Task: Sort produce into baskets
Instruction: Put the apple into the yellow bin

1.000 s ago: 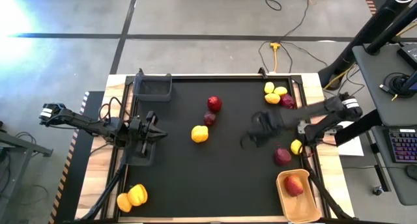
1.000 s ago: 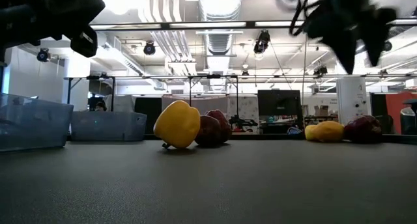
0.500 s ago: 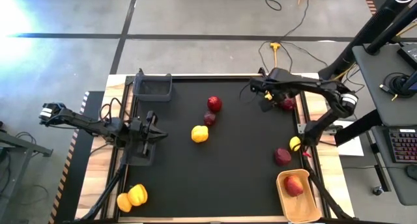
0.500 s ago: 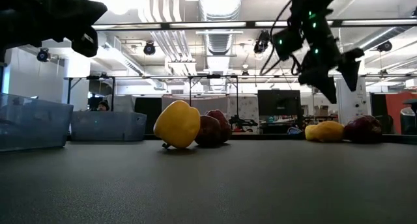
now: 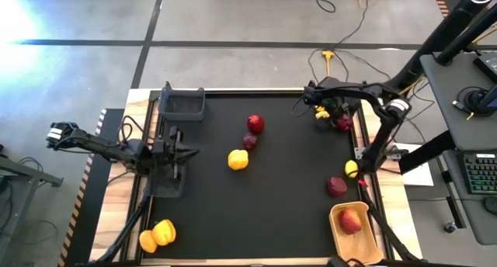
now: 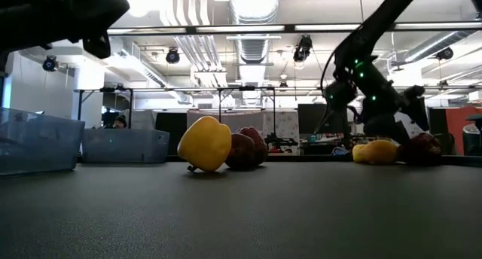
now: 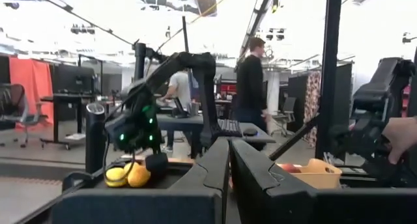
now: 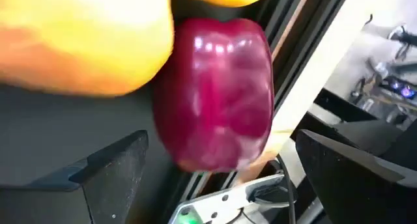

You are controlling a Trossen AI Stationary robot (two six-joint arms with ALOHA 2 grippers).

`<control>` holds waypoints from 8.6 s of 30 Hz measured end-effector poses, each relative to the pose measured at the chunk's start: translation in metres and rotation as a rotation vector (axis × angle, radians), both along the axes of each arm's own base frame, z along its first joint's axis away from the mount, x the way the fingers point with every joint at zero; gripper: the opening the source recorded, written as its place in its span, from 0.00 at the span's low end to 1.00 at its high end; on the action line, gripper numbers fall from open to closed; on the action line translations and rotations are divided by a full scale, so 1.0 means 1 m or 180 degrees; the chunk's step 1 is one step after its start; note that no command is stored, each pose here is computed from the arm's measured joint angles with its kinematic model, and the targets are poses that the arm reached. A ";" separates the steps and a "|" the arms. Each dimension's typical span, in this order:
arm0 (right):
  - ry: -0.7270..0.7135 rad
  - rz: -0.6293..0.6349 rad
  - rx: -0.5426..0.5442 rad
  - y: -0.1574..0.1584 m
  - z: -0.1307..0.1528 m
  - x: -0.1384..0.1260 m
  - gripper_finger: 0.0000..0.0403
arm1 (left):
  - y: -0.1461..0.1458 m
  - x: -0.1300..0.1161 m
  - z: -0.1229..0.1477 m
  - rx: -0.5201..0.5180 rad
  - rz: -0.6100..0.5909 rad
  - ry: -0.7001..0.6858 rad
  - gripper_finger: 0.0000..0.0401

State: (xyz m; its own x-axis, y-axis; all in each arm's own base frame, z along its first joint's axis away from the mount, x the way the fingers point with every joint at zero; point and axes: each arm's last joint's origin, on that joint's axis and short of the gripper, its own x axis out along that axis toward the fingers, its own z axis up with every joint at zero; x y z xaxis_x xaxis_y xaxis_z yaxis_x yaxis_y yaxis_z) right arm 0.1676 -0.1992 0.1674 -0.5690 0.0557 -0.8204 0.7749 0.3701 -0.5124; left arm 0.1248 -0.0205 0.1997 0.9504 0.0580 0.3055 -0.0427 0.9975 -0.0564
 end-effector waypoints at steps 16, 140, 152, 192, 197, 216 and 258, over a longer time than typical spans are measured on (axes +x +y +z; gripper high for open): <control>-0.0037 -0.0148 0.0291 -0.012 -0.028 -0.003 0.86 | 0.001 -0.002 0.005 0.0123 0.0090 -0.0175 0.00; -0.2764 0.2133 -0.1819 0.073 0.014 0.248 0.94 | -0.001 0.006 0.009 0.0373 0.0185 -0.0180 0.00; -0.2731 0.1974 -0.1799 0.073 0.009 0.244 0.92 | -0.001 0.007 0.008 0.0377 0.0185 -0.0165 0.00; -0.2209 -0.0103 0.0162 0.380 0.163 0.030 0.60 | -0.001 0.009 0.007 0.0377 0.0190 -0.0148 0.00; -0.1471 -0.0586 0.0243 0.424 0.142 0.000 0.60 | -0.001 0.009 0.008 0.0341 0.0186 -0.0204 0.00; -0.1101 -0.0247 -0.0040 0.453 0.085 0.008 0.75 | -0.002 0.010 0.009 0.0276 0.0170 -0.0253 0.00; -0.1343 0.0060 0.0508 0.269 -0.007 0.024 0.90 | -0.001 0.012 0.008 0.0226 0.0273 -0.0243 0.00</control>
